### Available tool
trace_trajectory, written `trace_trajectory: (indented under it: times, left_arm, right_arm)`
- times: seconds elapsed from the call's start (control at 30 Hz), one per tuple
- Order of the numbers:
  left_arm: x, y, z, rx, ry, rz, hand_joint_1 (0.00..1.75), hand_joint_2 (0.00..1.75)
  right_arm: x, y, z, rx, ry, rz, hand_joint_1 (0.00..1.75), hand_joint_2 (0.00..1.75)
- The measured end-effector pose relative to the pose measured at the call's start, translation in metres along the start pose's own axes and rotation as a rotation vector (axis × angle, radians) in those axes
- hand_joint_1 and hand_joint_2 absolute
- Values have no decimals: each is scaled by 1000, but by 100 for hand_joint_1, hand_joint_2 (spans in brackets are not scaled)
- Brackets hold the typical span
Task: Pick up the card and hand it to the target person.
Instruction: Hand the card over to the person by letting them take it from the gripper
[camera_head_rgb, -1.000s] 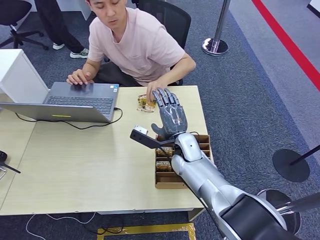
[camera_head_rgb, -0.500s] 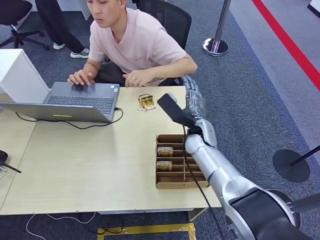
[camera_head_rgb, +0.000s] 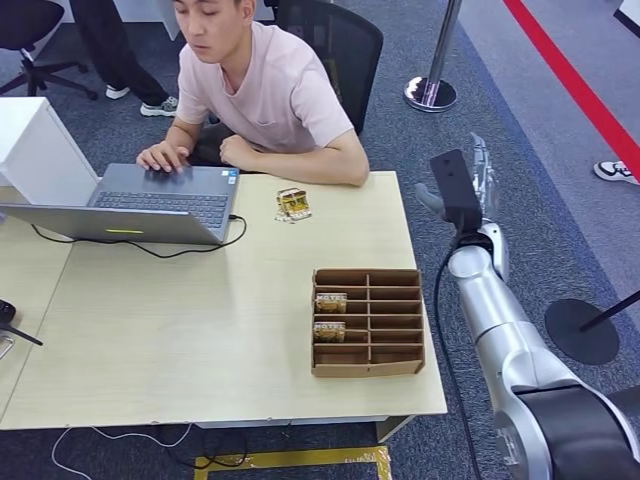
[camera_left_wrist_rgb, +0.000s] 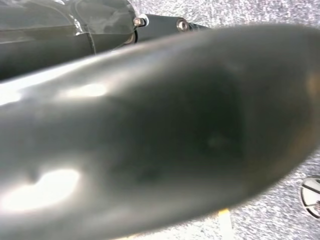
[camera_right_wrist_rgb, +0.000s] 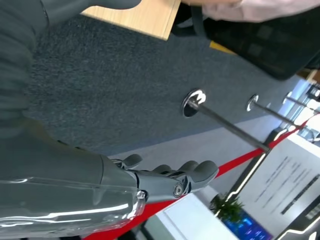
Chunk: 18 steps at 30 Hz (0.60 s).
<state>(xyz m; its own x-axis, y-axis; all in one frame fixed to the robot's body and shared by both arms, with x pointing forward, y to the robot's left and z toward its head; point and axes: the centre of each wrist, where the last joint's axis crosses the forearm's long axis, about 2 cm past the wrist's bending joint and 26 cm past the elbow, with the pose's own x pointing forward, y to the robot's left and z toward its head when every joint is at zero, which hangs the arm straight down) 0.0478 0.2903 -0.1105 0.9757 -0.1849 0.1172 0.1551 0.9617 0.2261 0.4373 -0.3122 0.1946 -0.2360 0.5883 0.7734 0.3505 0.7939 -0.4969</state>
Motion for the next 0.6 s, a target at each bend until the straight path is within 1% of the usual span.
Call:
trace_trajectory:
  times: [0.13,0.3,0.4,0.5,0.6]
  left_arm:
    - [0,0,0,1,0,-2,0,0]
    - [0,0,0,1,0,-1,0,0]
    - [0,0,0,2,3,3,0,0]
    - [0,0,0,4,6,6,0,0]
    - [0,1,0,5,7,6,0,0]
  right_arm:
    - [-26,-30,7,-54,46,-17,0,175]
    - [-57,-60,25,-127,127,-22,0,175]
    - [-82,-81,43,-184,202,-44,0,175]
    - [-110,-101,69,-228,258,-70,0,175]
    - [-125,-112,86,-253,290,-65,0,175]
